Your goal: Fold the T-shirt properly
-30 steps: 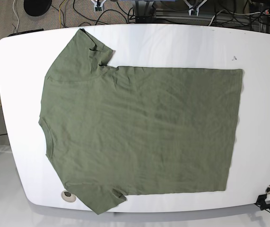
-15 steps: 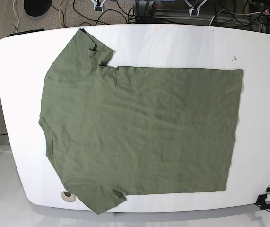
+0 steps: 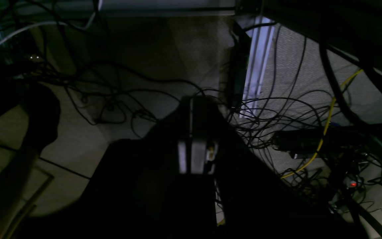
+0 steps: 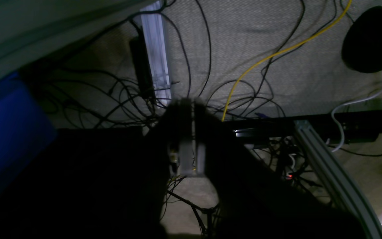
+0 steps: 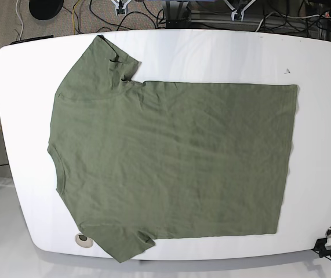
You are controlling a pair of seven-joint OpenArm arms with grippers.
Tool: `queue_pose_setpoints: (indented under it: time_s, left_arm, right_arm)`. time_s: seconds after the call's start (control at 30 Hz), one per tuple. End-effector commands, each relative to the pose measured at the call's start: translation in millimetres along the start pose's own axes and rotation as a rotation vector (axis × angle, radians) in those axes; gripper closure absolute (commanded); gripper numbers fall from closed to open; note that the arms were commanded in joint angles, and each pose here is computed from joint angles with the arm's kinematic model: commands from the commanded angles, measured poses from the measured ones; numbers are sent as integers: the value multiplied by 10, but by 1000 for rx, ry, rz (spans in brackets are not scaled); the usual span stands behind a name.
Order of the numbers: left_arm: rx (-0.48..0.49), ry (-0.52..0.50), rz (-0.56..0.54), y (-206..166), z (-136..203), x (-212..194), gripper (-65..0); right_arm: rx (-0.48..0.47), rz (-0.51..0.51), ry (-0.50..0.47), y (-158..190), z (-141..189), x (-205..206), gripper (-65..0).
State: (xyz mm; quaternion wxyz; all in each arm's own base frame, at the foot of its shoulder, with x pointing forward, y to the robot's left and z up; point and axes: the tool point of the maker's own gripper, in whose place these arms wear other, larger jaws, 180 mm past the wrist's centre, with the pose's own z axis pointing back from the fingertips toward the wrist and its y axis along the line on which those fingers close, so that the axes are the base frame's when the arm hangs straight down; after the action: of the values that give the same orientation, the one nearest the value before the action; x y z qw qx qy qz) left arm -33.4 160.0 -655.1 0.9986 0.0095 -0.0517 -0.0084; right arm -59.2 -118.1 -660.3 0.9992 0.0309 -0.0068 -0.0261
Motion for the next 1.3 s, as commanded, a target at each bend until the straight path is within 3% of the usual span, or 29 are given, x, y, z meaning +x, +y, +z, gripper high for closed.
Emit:
queue_pose_setpoints:
  time_s: [0.0, 0.83, 1.27]
  left_arm:
    - [4, -2, -2, 14, 8, -20, 0]
    - [15, -21, -13, 115, 127, -183, 0]
    - [69, -123, -115, 650, 653, -255, 0]
  right_arm:
    - [-7, -6, 4, -26, 5, -33, -7]
    - [-29, -45, 77, -197, 93, -483, 0]
    - [-97, 23, 56, -835, 425, -730, 0]
